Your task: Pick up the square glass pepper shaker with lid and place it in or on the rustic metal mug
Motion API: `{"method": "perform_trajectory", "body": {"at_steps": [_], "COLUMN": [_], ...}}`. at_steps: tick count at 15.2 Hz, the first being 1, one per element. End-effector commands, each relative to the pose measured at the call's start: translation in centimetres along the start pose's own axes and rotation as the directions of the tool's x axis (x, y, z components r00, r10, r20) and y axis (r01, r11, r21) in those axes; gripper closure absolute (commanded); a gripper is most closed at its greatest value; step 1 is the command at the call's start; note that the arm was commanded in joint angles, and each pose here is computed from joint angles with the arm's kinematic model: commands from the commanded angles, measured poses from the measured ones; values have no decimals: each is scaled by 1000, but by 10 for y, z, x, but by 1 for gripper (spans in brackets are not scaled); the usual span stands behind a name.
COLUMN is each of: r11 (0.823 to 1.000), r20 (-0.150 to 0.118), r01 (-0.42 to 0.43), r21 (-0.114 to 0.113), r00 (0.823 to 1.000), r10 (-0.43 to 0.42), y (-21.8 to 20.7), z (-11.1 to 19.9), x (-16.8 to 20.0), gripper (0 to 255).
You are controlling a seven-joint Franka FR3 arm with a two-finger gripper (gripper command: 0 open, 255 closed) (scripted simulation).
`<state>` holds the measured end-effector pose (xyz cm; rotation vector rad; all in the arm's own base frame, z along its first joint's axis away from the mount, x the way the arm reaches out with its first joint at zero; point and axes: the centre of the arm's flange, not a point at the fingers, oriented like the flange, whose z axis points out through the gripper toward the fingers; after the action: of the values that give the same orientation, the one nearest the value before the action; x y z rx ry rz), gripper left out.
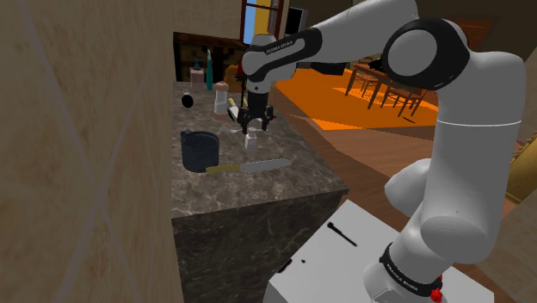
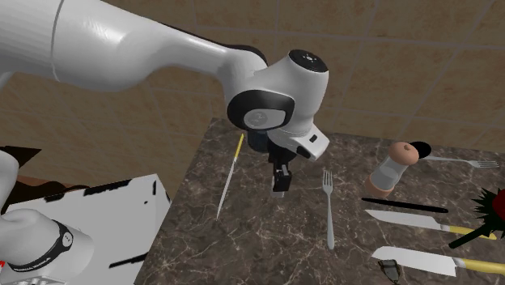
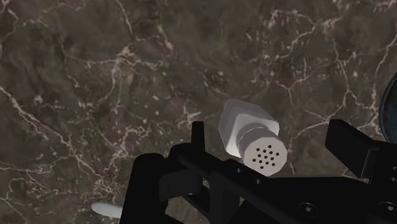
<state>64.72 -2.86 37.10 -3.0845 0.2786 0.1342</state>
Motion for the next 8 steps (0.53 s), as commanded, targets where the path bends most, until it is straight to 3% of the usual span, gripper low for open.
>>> {"method": "perform_trajectory", "body": {"at_steps": [1, 8], "r11": [1000, 1000], "r20": [-1, -1], "r01": [0, 0], "r21": [1, 1], "r00": [1000, 1000], "r10": [0, 0], "y": [-1, -1], "z": [11, 30], "x": [1, 1], "gripper": [0, 0]}}
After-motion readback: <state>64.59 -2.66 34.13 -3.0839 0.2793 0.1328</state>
